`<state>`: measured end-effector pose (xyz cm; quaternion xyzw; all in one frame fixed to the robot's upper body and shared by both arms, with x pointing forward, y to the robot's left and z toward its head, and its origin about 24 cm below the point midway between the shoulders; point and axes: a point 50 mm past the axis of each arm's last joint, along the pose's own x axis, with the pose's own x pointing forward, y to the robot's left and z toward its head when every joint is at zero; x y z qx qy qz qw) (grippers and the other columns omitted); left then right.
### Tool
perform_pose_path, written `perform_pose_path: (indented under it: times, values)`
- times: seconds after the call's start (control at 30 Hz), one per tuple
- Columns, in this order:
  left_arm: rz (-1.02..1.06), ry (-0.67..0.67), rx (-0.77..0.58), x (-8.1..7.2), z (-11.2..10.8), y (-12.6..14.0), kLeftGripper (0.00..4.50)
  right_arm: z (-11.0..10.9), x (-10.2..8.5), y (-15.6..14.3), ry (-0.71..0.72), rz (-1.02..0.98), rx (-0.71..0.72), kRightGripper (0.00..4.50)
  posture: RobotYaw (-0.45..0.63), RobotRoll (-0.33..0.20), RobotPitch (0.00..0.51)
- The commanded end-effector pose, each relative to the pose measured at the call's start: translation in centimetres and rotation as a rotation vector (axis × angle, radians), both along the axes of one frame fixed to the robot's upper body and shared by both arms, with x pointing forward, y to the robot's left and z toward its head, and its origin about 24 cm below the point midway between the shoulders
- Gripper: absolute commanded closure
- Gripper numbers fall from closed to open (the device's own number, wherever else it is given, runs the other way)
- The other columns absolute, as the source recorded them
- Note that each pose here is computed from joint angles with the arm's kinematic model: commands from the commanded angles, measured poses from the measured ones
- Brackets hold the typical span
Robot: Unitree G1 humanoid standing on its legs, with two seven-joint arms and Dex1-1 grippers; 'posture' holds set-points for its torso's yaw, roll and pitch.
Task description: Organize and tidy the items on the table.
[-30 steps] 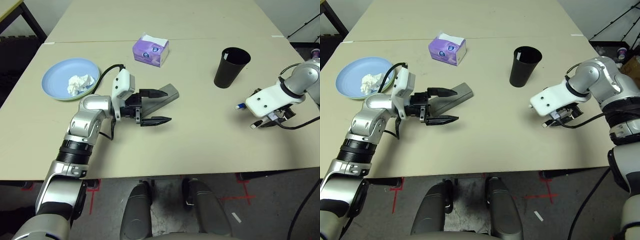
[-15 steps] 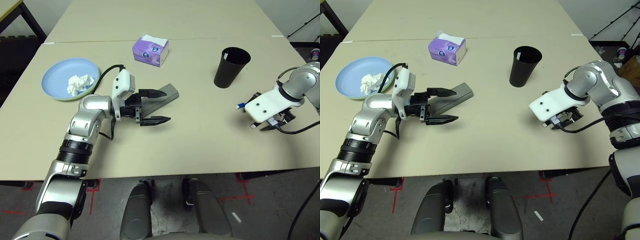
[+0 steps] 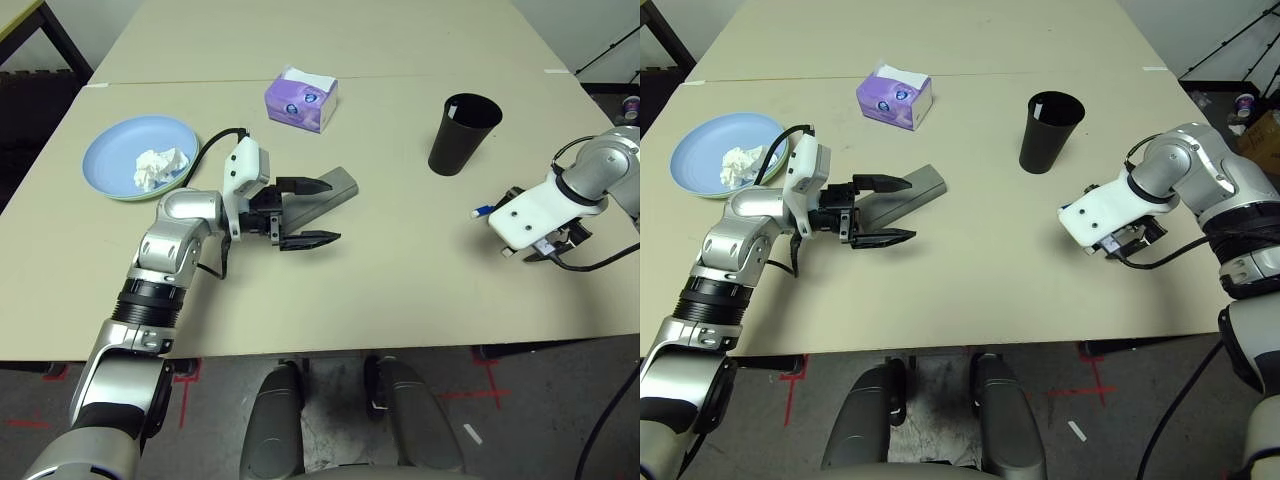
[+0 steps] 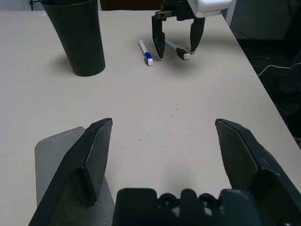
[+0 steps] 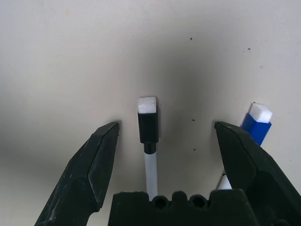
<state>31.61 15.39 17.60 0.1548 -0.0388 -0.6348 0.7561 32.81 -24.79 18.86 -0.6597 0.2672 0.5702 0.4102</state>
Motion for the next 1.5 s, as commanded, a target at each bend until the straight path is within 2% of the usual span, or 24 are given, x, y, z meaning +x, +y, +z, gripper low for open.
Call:
perform_pose_path:
  times: [0.03, 0.17, 0.3, 0.33, 0.37, 0.6, 0.83, 0.97, 1.2, 1.3, 1.37, 1.5]
  values:
    - [0.007, 0.000, 0.013, 0.0, 0.1, 0.2, 0.00, -0.5, -0.2, 0.2, 0.025, 0.006, -0.009, 0.63, -0.08, 0.000, 0.218]
    - [0.015, 0.001, 0.014, 0.0, 0.0, 0.3, 0.00, -0.6, -0.2, 0.2, 0.030, 0.004, -0.012, 2.07, -0.08, 0.000, 0.219]
    - [0.039, 0.001, 0.009, 0.2, 0.1, 0.7, 0.00, -0.2, 0.0, 0.5, 0.022, 0.007, -0.010, 3.70, -0.08, 0.000, 0.215]
    - [0.046, 0.002, 0.005, 0.3, 0.1, 0.7, 0.00, -0.1, 0.0, 0.5, 0.020, 0.008, -0.008, 4.01, -0.08, 0.000, 0.215]
    - [0.068, 0.001, -0.004, 0.4, 0.2, 1.0, 0.00, 0.1, 0.1, 0.6, 0.013, 0.009, -0.003, 4.11, -0.08, 0.000, 0.212]
    - [0.160, -0.008, -0.038, 0.5, 0.6, 2.2, 0.00, 0.9, 0.3, 0.6, -0.009, -0.002, 0.016, 4.11, -0.08, 0.000, 0.203]
    - [0.159, -0.023, -0.049, -0.5, 1.7, 2.6, 0.00, 1.2, 0.4, 0.8, 0.002, -0.023, 0.064, 4.11, -0.08, 0.000, 0.199]
    - [0.150, -0.007, -0.040, -1.1, 1.6, 2.7, 0.00, 2.5, 0.4, 1.9, 0.034, -0.087, 0.240, 4.11, -0.07, 0.000, 0.198]
    - [0.160, 0.004, -0.044, -1.2, 1.3, 2.6, 0.00, 6.7, 1.5, 3.8, 0.053, -0.222, 0.635, 4.11, -0.08, 0.000, 0.192]
    - [0.165, 0.009, -0.049, -1.2, 1.1, 2.6, 0.00, 7.9, 2.5, 4.3, -0.004, -0.268, 0.891, 4.11, -0.08, 0.000, 0.192]
    - [0.172, 0.011, -0.055, -1.2, 0.9, 2.6, 0.00, 8.4, 3.1, 4.4, -0.033, -0.299, 1.127, 4.11, -0.08, 0.000, 0.192]
    - [0.192, 0.020, -0.066, -1.2, 0.6, 2.7, 0.00, 8.6, 3.5, 3.7, -0.043, -0.374, 1.522, 4.11, -0.08, 0.000, 0.195]
